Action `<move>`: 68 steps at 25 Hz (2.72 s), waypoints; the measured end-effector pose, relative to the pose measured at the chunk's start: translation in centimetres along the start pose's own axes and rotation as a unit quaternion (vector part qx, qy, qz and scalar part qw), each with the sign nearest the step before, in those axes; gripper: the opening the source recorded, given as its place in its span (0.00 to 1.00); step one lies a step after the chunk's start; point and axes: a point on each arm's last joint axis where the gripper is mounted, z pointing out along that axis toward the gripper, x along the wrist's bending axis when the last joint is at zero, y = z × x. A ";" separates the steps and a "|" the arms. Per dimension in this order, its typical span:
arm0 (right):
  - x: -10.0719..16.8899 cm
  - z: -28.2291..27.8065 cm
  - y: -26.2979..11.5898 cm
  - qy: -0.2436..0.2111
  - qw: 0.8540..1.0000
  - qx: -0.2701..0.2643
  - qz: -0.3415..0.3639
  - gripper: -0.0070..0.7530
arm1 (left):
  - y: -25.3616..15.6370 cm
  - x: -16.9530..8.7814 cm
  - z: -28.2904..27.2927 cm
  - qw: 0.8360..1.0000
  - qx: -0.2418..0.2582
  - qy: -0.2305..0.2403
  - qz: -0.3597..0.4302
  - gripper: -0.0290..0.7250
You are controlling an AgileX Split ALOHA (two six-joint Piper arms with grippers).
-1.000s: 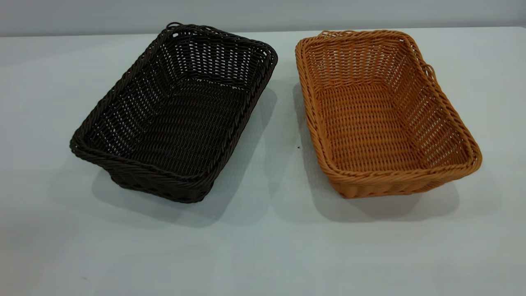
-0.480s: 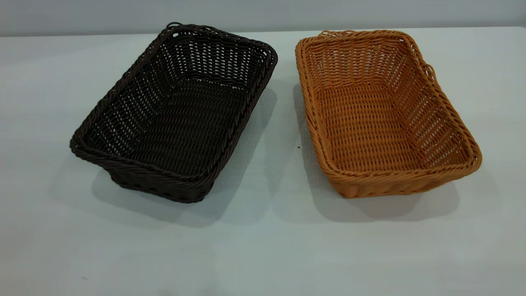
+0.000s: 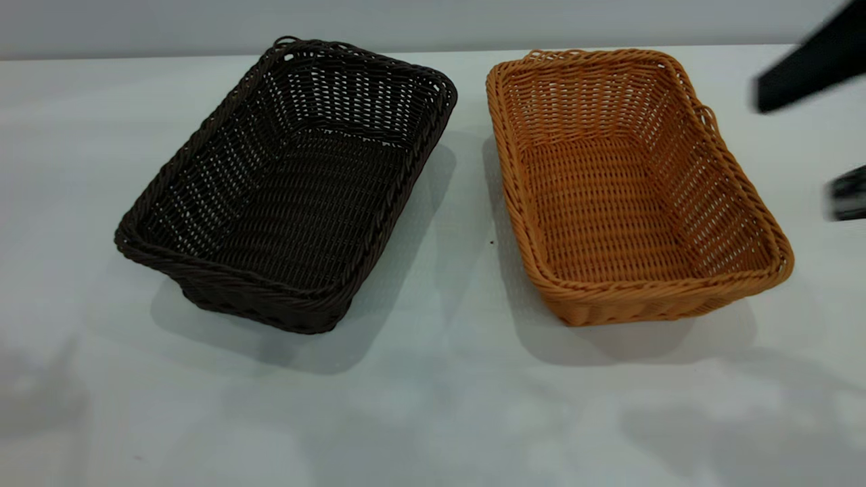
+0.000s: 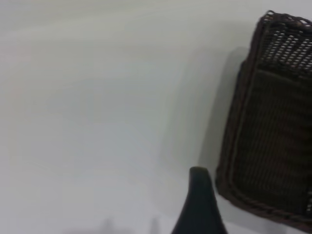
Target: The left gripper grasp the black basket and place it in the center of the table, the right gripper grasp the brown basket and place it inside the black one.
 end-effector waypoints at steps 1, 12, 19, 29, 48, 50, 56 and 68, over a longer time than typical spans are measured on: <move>-0.3 0.8 0.7 0.008 0.999 0.003 0.041 0.74 | 0.0 -0.1 0.5 1.000 0.002 -0.008 -0.009 0.72; -5.0 11.4 2.7 -0.006 0.933 0.045 0.357 0.73 | 0.7 -0.7 1.7 0.997 -0.028 -0.060 -0.026 0.72; -7.4 13.5 3.3 -0.057 0.921 0.032 0.385 0.72 | 0.7 -0.8 2.0 0.997 -0.027 -0.065 -0.028 0.72; -8.6 14.5 5.8 -0.113 0.909 -0.046 0.398 0.72 | 0.0 -0.2 5.1 0.997 0.037 -0.068 -0.029 0.72; -9.0 14.4 6.1 -0.134 0.903 -0.070 0.403 0.71 | 3.1 -2.8 22.9 0.976 0.167 -0.136 0.027 0.72; -9.0 14.4 6.1 -0.134 0.903 -0.070 0.403 0.71 | 2.5 -3.7 24.3 0.973 0.177 -0.138 0.048 0.72; -9.0 14.4 6.1 -0.134 0.903 -0.069 0.402 0.71 | 1.8 -4.2 26.4 0.976 0.174 -0.119 0.063 0.72; -9.1 14.4 6.1 -0.136 0.904 -0.072 0.400 0.70 | -2.2 -3.6 30.4 0.971 0.214 -0.092 0.047 0.71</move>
